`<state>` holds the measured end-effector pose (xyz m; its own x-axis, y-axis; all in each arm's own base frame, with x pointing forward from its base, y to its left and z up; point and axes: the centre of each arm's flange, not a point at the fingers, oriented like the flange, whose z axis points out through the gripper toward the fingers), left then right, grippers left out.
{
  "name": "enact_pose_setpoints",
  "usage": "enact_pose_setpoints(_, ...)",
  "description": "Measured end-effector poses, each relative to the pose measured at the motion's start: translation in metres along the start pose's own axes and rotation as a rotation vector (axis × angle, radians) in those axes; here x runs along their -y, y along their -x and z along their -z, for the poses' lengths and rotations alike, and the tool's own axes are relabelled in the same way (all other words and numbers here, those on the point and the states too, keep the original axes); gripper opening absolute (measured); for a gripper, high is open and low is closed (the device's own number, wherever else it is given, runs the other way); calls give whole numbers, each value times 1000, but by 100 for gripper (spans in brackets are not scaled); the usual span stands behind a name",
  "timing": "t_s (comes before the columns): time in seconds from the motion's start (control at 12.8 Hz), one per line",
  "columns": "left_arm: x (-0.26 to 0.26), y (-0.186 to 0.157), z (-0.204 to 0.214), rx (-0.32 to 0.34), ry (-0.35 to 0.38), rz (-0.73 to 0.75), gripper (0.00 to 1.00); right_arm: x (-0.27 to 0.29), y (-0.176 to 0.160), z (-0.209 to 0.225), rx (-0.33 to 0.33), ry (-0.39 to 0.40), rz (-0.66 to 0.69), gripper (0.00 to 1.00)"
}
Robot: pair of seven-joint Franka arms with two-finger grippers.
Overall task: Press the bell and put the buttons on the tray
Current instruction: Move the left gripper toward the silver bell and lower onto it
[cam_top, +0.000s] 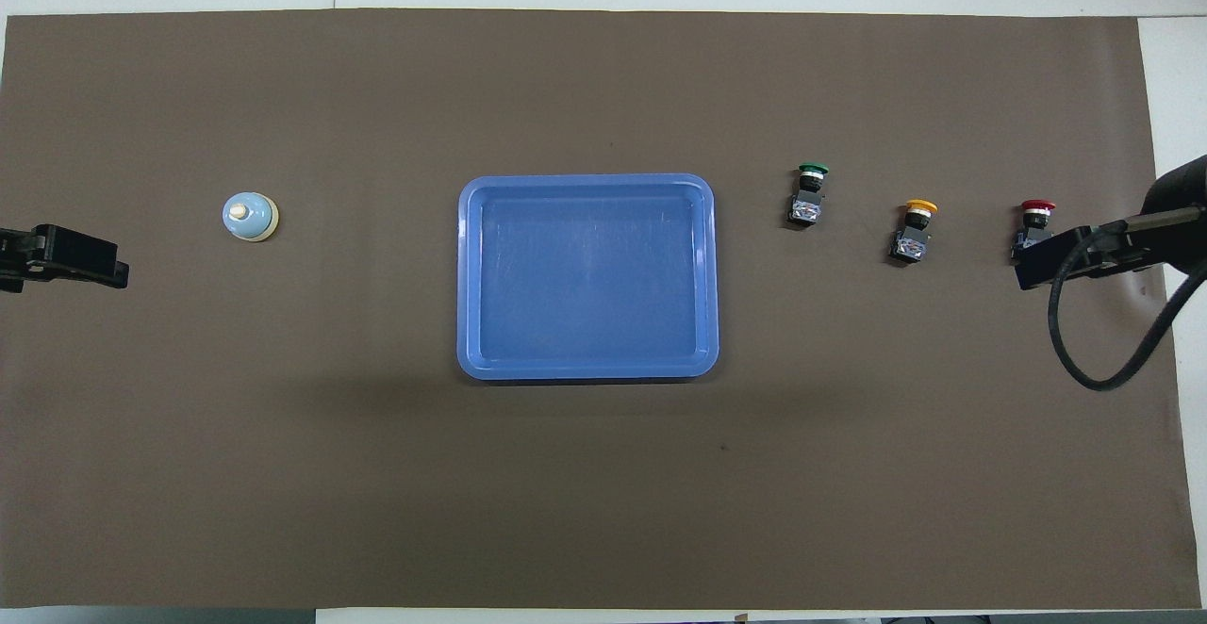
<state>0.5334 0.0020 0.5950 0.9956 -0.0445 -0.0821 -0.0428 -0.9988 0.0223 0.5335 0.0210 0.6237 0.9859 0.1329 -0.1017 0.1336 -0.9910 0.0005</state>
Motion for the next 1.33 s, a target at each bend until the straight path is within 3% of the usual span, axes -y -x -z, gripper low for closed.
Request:
enact_pose_setpoints(0.39,-1,0,0,0,0,-2,100,0,0,0,0,0,0,100)
enact_pose_setpoints(0.71,-1,-15,-7,-78,-5,-5,95,0,0,0,0,0,0,100)
enact_pose_setpoints(1.25,13,-102,-137,-89,12,5,4,0,0,0,0,0,0,100)
enact_pose_setpoints(1.33,16,-110,-154,-89,14,9,1,0,0,0,0,0,0,100)
